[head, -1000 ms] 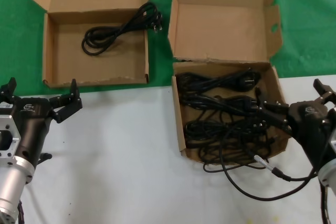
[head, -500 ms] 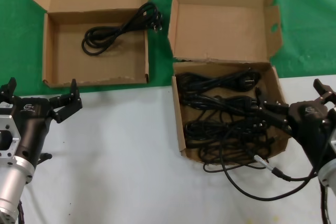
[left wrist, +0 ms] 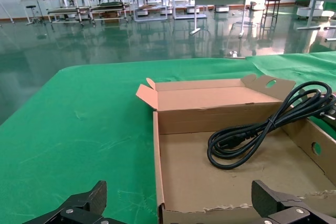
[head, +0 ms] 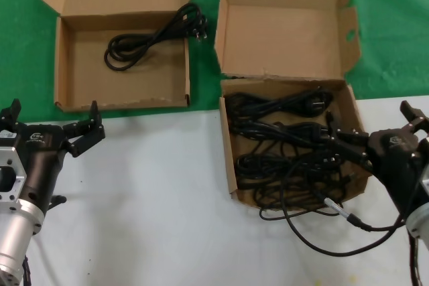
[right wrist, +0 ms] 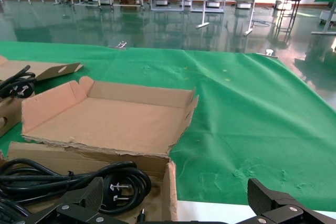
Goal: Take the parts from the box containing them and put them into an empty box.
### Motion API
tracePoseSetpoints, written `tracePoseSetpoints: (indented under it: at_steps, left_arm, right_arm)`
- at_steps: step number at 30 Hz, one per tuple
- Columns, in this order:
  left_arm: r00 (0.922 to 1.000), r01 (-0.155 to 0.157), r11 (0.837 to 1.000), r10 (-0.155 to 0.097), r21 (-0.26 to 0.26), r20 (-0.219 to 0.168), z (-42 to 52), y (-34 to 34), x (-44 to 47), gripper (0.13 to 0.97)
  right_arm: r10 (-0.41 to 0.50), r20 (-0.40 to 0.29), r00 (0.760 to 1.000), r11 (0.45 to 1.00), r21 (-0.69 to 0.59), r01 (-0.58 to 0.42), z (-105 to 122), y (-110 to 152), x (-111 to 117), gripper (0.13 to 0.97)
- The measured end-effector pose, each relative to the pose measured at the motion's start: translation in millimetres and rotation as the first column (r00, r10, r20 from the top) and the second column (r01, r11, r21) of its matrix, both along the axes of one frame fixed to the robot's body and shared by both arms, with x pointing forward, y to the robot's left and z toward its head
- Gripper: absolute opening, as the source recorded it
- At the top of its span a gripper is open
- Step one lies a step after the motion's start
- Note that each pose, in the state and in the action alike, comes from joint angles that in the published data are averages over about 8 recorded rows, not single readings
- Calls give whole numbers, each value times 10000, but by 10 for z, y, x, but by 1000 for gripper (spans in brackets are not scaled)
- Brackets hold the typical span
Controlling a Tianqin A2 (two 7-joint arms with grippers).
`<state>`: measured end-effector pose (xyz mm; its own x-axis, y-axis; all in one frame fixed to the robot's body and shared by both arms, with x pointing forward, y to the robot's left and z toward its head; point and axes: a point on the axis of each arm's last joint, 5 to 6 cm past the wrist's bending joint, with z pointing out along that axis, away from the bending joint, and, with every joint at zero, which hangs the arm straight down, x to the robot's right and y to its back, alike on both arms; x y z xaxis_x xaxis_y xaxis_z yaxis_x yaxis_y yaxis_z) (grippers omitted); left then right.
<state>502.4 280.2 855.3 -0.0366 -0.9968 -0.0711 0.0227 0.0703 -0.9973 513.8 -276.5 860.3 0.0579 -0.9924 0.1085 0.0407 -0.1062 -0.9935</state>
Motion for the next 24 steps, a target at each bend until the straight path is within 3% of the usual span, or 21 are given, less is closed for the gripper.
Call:
tracePoseSetpoints:
  at_steps: [24]
  left_arm:
    - [10000,0,10000,0,0,0,0,0,0,966]
  right_arm:
    - [0,0,10000,10000,0,0,0,0,0,966]
